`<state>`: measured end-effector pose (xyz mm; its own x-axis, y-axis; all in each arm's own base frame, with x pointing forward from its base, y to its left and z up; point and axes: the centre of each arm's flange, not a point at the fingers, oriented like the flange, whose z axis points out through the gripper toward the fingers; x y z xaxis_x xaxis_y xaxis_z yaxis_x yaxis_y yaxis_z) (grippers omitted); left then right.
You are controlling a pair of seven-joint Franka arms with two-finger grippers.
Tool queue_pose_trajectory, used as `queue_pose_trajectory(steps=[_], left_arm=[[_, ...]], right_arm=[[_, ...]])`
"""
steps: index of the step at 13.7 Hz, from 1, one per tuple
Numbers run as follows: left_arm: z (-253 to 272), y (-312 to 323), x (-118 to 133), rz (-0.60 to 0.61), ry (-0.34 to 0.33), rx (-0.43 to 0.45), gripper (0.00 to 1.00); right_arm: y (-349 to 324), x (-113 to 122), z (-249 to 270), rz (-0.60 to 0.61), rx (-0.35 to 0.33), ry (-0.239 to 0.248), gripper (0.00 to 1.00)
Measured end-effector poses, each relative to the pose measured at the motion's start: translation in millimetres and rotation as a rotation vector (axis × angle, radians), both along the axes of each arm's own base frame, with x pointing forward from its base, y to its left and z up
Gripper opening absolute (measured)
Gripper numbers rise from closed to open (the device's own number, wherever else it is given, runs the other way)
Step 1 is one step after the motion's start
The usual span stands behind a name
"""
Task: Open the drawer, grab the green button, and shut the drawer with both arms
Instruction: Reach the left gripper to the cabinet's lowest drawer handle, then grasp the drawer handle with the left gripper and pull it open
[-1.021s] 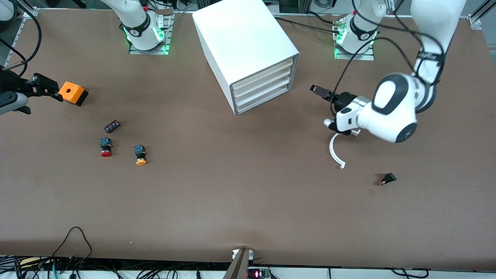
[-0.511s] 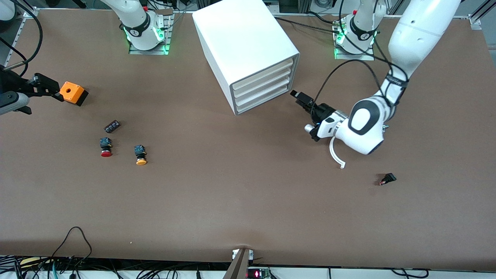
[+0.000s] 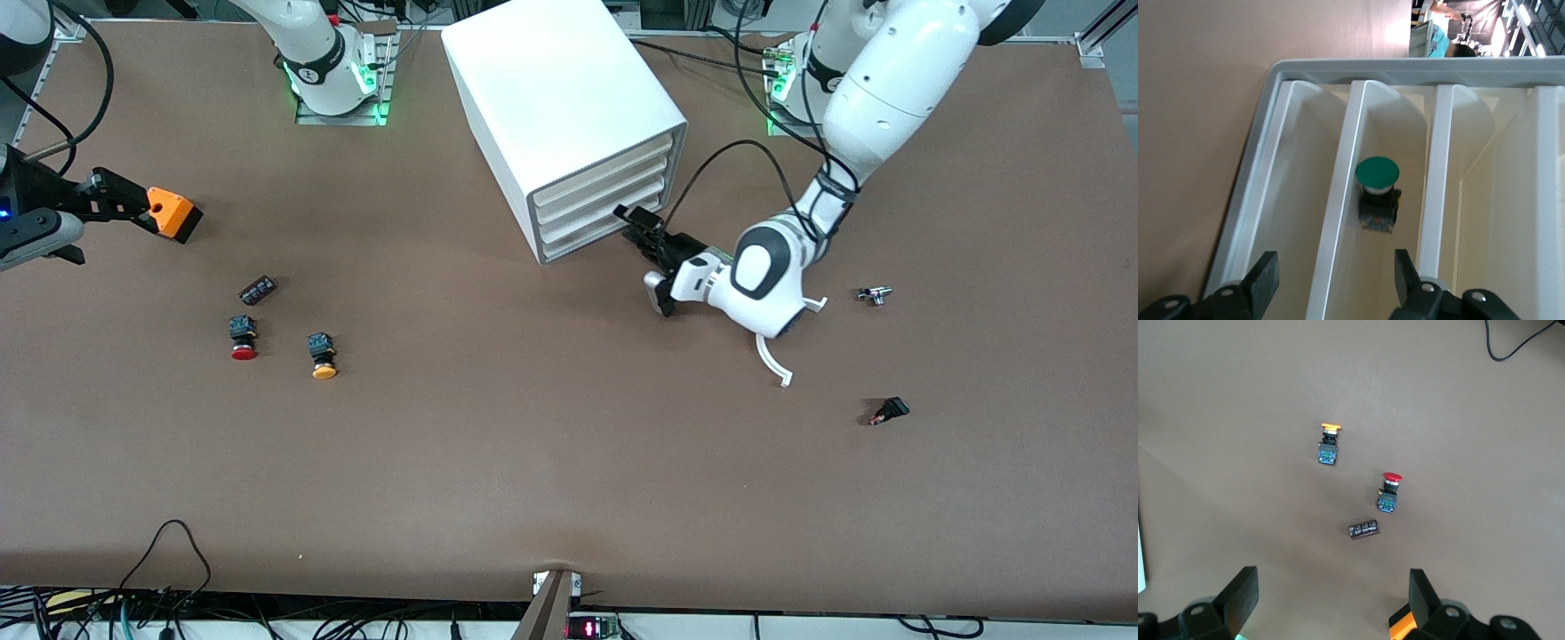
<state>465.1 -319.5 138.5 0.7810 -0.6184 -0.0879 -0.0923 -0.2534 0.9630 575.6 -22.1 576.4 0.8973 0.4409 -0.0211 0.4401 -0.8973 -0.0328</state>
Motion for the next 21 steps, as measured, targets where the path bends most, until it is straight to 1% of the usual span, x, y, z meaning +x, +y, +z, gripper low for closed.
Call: queue_pose_trajectory(steps=[2, 4, 5, 6, 7, 8, 10, 11, 12, 16, 21], left_arm=[[-6, -11, -13, 0.005, 0.003, 0.001, 0.77], [-10, -16, -21, 0.024, 0.005, -0.019, 0.76], [-14, -19, -26, 0.037, -0.003, -0.033, 0.7], [-19, -20, -30, 0.054, -0.011, -0.044, 0.61], [-24, -21, -33, 0.062, -0.014, -0.052, 0.61], [-28, -23, -37, 0.057, -0.011, -0.056, 0.53], [-30, -26, -41, 0.052, -0.009, -0.06, 0.27], [-29, -27, -41, 0.053, -0.004, -0.067, 0.16], [-27, -27, -41, 0.054, -0.002, -0.07, 0.1], [-27, -24, -39, 0.064, 0.004, -0.068, 0.07], [-25, -11, -24, 0.101, 0.015, -0.055, 0.07]], right_arm=[[0, 0, 0, 0.0, 0.0, -0.001, 1.0], [0, 1, 1, -0.001, -0.001, -0.009, 1.0], [-1, 1, 1, -0.001, -0.001, -0.012, 1.0], [-1, 2, 1, -0.002, -0.001, -0.013, 1.0], [-2, 2, 1, -0.003, -0.001, -0.014, 1.0], [-2, 2, 1, -0.004, -0.001, -0.014, 1.0], [-2, 2, 1, -0.005, -0.001, -0.015, 1.0], [-3, 2, 1, -0.005, -0.001, -0.015, 1.0], [-3, 2, 1, -0.006, -0.002, -0.015, 1.0], [-3, 3, 0, -0.006, -0.002, -0.015, 1.0], [-3, 3, -2, -0.005, -0.003, -0.013, 1.0]])
